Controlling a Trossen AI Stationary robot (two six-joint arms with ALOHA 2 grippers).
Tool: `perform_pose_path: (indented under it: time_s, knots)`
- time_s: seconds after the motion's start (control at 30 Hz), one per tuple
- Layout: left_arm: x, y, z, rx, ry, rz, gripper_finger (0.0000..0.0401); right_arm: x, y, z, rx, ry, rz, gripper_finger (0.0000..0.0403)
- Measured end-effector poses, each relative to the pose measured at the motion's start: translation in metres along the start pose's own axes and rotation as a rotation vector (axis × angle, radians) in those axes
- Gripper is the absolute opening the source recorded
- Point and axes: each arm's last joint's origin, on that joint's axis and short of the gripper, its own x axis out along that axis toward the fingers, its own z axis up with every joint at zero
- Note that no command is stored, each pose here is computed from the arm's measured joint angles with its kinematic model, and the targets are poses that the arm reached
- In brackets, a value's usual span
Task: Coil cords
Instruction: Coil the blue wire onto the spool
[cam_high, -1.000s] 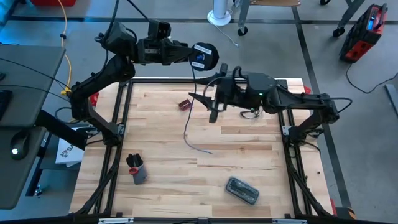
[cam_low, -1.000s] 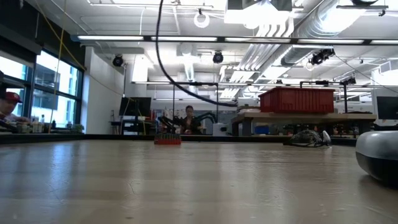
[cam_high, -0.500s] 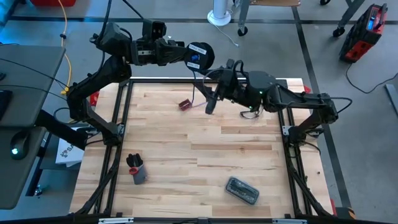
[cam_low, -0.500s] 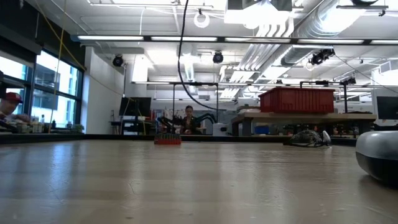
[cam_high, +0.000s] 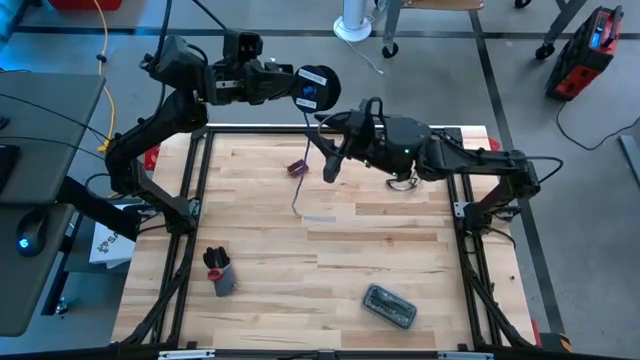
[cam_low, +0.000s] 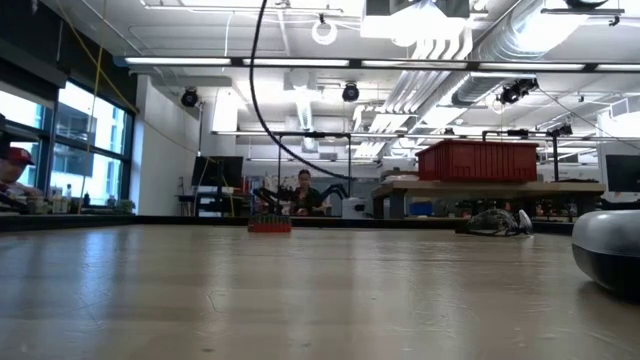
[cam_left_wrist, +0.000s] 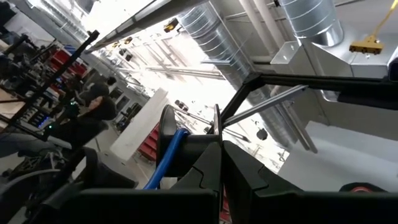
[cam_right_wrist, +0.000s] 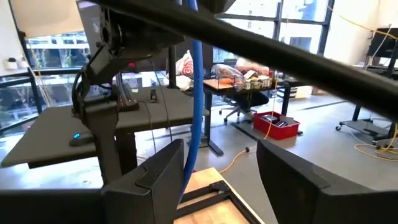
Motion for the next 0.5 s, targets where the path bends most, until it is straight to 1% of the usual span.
perform_pose_path:
  time_s: [0.1,0.3,0.5]
  knots:
    - [-0.0004,-0.0009,0.0003,0.004,-0.002,0.0,0.0,-0.0014,-0.0002,0.001,0.0,-0.001,0.002,0.0179]
    - [-0.0004,-0.001,0.0003,0.005,-0.004,0.001,0.0,-0.0009,-0.0008,0.0013,0.003,-0.003,0.035,0.0134]
    - [-0.0004,-0.0007,0.0005,0.029,-0.012,0.006,0.0,0.0037,-0.0016,-0.0021,0.021,0.006,0.056,0.0112]
